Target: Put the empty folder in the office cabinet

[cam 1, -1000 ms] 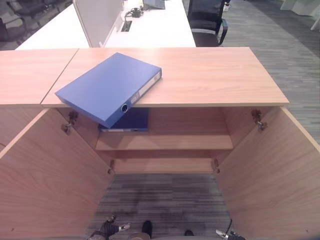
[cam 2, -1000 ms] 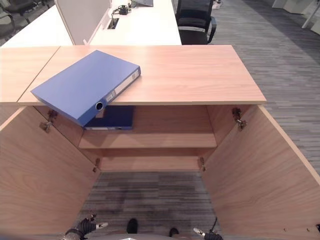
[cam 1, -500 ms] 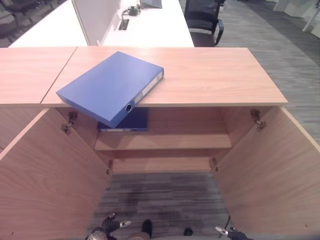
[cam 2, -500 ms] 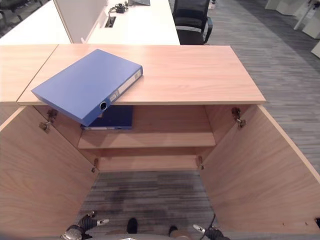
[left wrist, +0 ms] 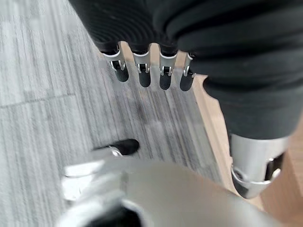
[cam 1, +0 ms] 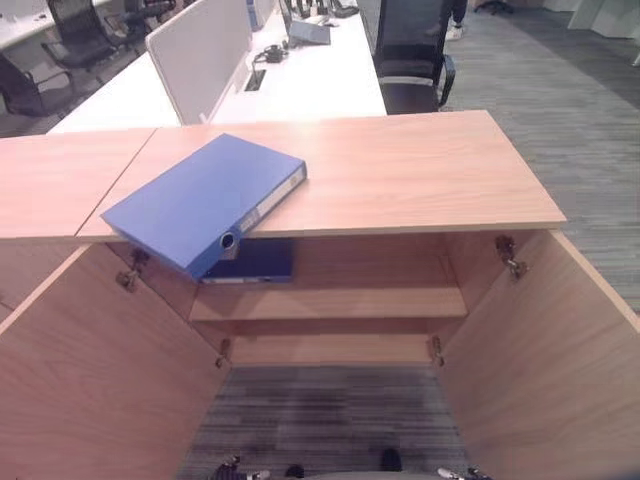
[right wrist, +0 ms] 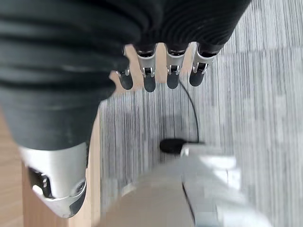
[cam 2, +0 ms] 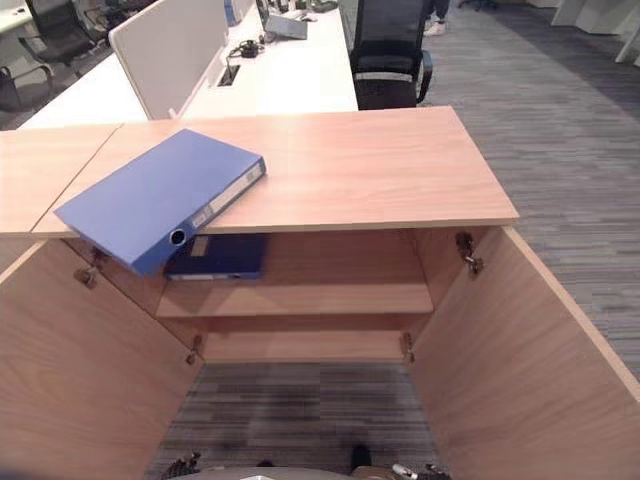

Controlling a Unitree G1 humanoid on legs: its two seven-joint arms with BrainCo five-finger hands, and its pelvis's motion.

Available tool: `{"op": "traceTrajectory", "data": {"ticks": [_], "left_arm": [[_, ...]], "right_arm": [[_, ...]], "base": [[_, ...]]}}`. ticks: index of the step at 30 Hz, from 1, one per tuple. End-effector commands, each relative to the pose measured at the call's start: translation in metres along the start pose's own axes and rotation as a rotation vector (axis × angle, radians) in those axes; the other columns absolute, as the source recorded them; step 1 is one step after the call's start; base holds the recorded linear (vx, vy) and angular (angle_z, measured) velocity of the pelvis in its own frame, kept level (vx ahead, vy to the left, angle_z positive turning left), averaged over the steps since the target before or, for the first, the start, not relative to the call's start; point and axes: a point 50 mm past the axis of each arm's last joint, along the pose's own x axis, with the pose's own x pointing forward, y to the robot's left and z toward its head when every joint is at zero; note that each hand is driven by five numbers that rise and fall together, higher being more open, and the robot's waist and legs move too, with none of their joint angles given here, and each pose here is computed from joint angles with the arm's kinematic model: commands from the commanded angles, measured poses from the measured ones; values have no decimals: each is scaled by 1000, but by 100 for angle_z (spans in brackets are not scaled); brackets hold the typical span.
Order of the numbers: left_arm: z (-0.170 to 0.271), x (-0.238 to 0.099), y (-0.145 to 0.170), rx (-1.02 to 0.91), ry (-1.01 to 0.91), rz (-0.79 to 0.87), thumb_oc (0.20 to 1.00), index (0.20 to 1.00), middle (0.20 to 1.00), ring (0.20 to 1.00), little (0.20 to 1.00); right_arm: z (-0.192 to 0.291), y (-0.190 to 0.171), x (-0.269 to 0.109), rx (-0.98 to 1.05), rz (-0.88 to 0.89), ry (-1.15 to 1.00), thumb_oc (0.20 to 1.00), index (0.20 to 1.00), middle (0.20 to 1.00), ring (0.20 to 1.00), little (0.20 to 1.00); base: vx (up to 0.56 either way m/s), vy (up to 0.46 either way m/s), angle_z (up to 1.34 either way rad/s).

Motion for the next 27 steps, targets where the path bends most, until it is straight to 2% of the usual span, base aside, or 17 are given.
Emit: {"op": "traceTrajectory", "data": {"ticks": [1, 17, 21, 27], "left_arm": [[32, 7, 28, 61, -72, 66, 1000, 1000, 1000, 1000, 1000], [53, 10, 27, 32, -131, 70, 1000, 1000, 1000, 1000, 1000], [47, 9, 24, 43, -122, 62, 1000, 1000, 1000, 1000, 1000], [31, 7, 29, 57, -66, 70, 1000, 1000, 1000, 1000, 1000]], "right_arm": [[10, 7, 2, -1, 10, -26, 1000, 1000, 1000, 1000, 1000], [15, -10, 1, 20, -46, -49, 1000, 1000, 1000, 1000, 1000], [15, -14, 2, 44, -59, -44, 1000, 1000, 1000, 1000, 1000], [14, -1, 2, 45, -18, -41, 1000, 1000, 1000, 1000, 1000]], "base": [[9, -77, 3], [-27, -91, 14], [54, 28, 19], [81, 57, -15]]}}
